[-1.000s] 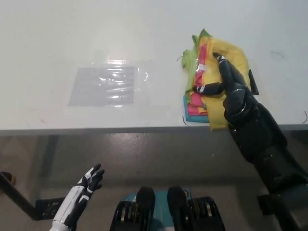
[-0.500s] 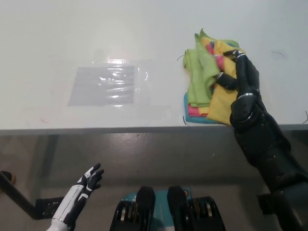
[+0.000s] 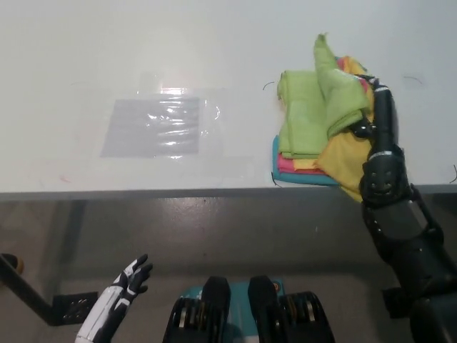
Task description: A stack of folded microfibre clothes with a single fold is kept infront of the robot. the robot uses its right hand to grab one end of the clothes and pulla it away from the other end to unfold
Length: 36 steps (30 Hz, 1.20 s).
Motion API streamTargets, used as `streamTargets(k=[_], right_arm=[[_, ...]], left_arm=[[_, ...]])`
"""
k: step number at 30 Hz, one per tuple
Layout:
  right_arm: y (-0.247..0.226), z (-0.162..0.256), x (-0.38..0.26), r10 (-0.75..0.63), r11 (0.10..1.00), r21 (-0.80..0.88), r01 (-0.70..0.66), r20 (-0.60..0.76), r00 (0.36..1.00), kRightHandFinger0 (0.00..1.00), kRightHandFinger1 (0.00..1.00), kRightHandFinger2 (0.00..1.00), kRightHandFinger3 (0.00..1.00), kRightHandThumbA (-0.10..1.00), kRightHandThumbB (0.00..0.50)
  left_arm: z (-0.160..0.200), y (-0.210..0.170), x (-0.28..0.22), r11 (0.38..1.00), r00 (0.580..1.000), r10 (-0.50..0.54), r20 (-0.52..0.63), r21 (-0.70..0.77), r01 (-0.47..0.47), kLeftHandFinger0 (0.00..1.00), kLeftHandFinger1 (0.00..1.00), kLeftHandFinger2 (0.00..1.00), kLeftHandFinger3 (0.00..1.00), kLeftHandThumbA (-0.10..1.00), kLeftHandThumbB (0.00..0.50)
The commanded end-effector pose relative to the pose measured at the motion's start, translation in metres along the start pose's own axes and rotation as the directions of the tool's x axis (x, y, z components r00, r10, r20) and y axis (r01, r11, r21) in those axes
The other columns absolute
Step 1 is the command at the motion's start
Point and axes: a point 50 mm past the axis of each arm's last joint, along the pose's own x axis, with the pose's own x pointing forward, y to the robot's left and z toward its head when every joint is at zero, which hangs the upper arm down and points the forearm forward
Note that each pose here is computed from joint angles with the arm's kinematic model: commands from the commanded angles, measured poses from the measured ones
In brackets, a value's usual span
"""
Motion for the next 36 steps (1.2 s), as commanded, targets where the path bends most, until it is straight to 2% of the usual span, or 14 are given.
streamTargets(k=[1, 4, 5, 6, 7, 9, 13, 16, 19, 21, 28, 29, 32, 36], right_arm=[[-0.019, -0.003, -0.002, -0.118, 0.849, 0.510, 0.140, -0.075, 0.990, 0.02, 0.35, 0.69, 0.63, -0.10, 0.176], [-0.042, -0.007, -0.005, -0.190, 0.737, 0.636, 0.229, -0.130, 0.973, 0.02, 0.40, 0.80, 0.90, -0.09, 0.124], [-0.048, -0.010, -0.006, -0.198, 0.721, 0.652, 0.235, -0.130, 0.971, 0.03, 0.40, 0.80, 0.96, -0.01, 0.119], [-0.050, -0.010, -0.007, -0.199, 0.717, 0.656, 0.236, -0.131, 0.971, 0.01, 0.43, 0.96, 1.00, 0.16, 0.024], [-0.059, -0.013, -0.006, -0.216, 0.688, 0.677, 0.261, -0.152, 0.964, 0.10, 0.50, 0.93, 1.00, 0.20, 0.070], [-0.075, -0.016, -0.008, -0.246, 0.666, 0.692, 0.278, -0.148, 0.958, 0.33, 0.73, 1.00, 1.00, 0.37, 0.037], [-0.092, -0.018, -0.010, -0.252, 0.663, 0.702, 0.260, -0.118, 0.960, 0.50, 0.72, 1.00, 1.00, 0.52, 0.053], [-0.105, -0.019, -0.014, -0.289, 0.747, 0.618, 0.244, -0.028, 0.957, 0.82, 0.96, 1.00, 1.00, 0.76, 0.043], [-0.110, -0.013, -0.017, -0.294, 0.743, 0.631, 0.221, 0.011, 0.956, 1.00, 1.00, 1.00, 1.00, 0.81, 0.096], [-0.118, -0.002, -0.022, -0.307, 0.776, 0.603, 0.186, 0.104, 0.946, 1.00, 1.00, 1.00, 1.00, 0.88, 0.153], [-0.136, 0.029, -0.041, -0.334, 0.857, 0.478, 0.195, 0.225, 0.915, 1.00, 1.00, 1.00, 1.00, 0.97, 0.127], [-0.138, 0.032, -0.044, -0.335, 0.862, 0.468, 0.197, 0.233, 0.913, 1.00, 1.00, 1.00, 1.00, 1.00, 0.248], [-0.152, 0.069, -0.067, -0.375, 0.867, 0.462, 0.187, 0.357, 0.856, 1.00, 1.00, 1.00, 1.00, 1.00, 0.165], [-0.164, 0.119, -0.109, -0.389, 0.885, 0.444, 0.143, 0.533, 0.752, 1.00, 1.00, 1.00, 1.00, 1.00, 0.242]], left_arm=[[0.005, 0.008, -0.008, 1.000, 0.999, 0.006, 0.031, 0.020, -0.006, 1.00, 1.00, 1.00, 1.00, 0.92, 0.215], [0.003, 0.012, -0.010, 0.999, 0.999, 0.014, 0.030, 0.029, -0.015, 1.00, 1.00, 1.00, 1.00, 0.92, 0.213], [0.003, 0.013, -0.011, 1.000, 0.999, 0.016, 0.029, 0.026, -0.017, 1.00, 1.00, 1.00, 1.00, 0.92, 0.212], [0.003, 0.013, -0.011, 1.000, 0.999, 0.017, 0.029, 0.025, -0.018, 1.00, 1.00, 1.00, 1.00, 0.92, 0.211], [0.003, 0.014, -0.011, 0.999, 0.999, 0.016, 0.030, 0.028, -0.017, 1.00, 1.00, 1.00, 1.00, 0.92, 0.214], [0.002, 0.014, -0.013, 0.999, 0.999, 0.021, 0.028, 0.026, -0.021, 1.00, 1.00, 1.00, 1.00, 0.91, 0.228], [0.000, 0.017, -0.013, 0.999, 0.999, 0.033, 0.028, 0.032, -0.034, 1.00, 1.00, 1.00, 1.00, 0.89, 0.220], [-0.001, 0.019, -0.015, 0.999, 0.999, 0.035, 0.026, 0.027, -0.036, 1.00, 1.00, 1.00, 1.00, 0.89, 0.229], [-0.001, 0.019, -0.015, 0.999, 0.999, 0.042, 0.020, 0.026, -0.043, 1.00, 1.00, 1.00, 1.00, 0.89, 0.243], [-0.001, 0.020, -0.015, 0.999, 0.999, 0.044, 0.017, 0.027, -0.044, 1.00, 1.00, 1.00, 1.00, 0.88, 0.237], [0.000, 0.024, -0.016, 0.999, 0.999, 0.041, 0.016, 0.023, -0.042, 1.00, 1.00, 1.00, 1.00, 0.86, 0.221], [-0.001, 0.024, -0.016, 0.999, 0.999, 0.039, 0.019, 0.023, -0.039, 1.00, 1.00, 1.00, 1.00, 0.86, 0.219], [-0.001, 0.023, -0.016, 0.999, 0.999, 0.040, 0.020, 0.024, -0.041, 1.00, 1.00, 1.00, 1.00, 0.86, 0.215], [-0.003, 0.021, -0.018, 0.999, 0.999, 0.043, 0.014, 0.019, -0.043, 1.00, 1.00, 1.00, 1.00, 0.85, 0.220]])
